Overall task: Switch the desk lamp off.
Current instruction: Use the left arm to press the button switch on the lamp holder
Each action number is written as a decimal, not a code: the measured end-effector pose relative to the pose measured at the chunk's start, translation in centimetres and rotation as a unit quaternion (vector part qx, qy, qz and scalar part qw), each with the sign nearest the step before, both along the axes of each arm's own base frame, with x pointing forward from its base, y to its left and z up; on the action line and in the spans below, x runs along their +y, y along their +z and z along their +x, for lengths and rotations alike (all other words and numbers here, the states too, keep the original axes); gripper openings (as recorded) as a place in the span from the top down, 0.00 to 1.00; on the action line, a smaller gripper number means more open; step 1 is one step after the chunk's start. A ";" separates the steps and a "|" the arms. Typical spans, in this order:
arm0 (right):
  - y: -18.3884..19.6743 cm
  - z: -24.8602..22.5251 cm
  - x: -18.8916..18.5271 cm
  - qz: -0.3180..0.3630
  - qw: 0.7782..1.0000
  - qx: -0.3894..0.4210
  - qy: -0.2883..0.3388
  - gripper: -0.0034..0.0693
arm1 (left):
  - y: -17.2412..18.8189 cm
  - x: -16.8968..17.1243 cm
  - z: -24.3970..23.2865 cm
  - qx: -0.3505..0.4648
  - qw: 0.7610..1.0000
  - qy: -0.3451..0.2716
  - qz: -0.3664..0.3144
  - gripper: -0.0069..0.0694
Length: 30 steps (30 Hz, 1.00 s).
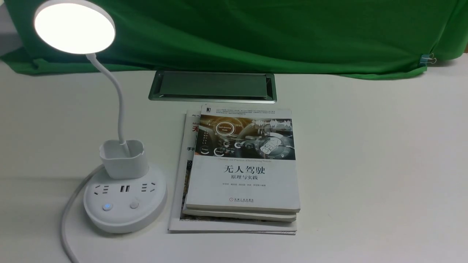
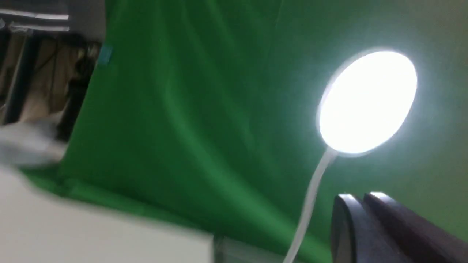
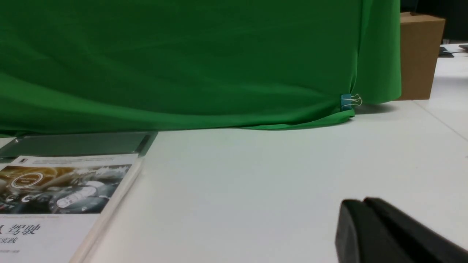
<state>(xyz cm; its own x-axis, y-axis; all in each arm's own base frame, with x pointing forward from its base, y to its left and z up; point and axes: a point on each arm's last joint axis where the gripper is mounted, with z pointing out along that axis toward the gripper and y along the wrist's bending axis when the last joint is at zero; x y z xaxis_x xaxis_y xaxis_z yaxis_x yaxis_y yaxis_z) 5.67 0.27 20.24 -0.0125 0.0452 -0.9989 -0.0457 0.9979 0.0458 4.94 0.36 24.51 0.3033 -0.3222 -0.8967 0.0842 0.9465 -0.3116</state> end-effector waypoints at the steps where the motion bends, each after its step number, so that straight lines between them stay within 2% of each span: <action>1: 0.0 0.0 0.0 0.000 1.000 0.000 0.000 0.90 | 1.7 0.0 -0.4 -0.024 1.000 -0.003 -0.008 0.89; 3: 0.0 0.0 0.0 0.000 1.000 0.000 0.000 0.90 | 3.7 0.0 -0.9 -0.040 0.999 -0.008 -0.011 0.89; 5: 0.0 0.0 0.0 0.000 1.000 0.000 0.000 0.90 | 7.7 -0.4 -1.4 -0.034 0.999 -0.019 0.019 0.89; 6: 0.0 0.0 0.0 0.000 1.000 0.000 0.000 0.90 | 8.1 -0.4 -1.4 -0.037 0.999 -0.019 0.021 0.89; 9: 0.0 0.0 0.0 0.000 1.000 0.000 0.000 0.90 | 10.8 -0.9 -0.2 0.056 0.995 -0.036 0.069 0.89; 14: 0.0 0.0 0.0 0.000 1.000 0.000 0.000 0.90 | 8.7 -1.3 3.7 0.225 0.965 -0.052 0.122 0.89; 22: 0.0 0.0 0.0 0.000 1.000 0.000 0.000 0.90 | 7.6 -1.3 8.5 0.263 0.953 -0.042 0.143 0.89; 27: 0.0 0.0 0.0 0.000 1.000 0.000 0.000 0.90 | 6.7 -1.4 10.4 0.284 0.952 -0.046 0.106 0.89; 30: 0.0 0.0 0.0 0.000 1.000 0.000 0.000 0.90 | 4.4 -1.7 12.4 0.362 0.926 -0.061 0.092 0.89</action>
<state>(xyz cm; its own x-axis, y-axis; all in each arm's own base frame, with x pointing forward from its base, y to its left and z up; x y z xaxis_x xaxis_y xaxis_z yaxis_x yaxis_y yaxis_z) 5.67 0.27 20.24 -0.0125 0.0452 -0.9989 -0.0457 0.9979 0.0458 17.34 -1.30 28.92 -0.4273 -0.1357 -0.8939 0.0256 0.9865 -0.1620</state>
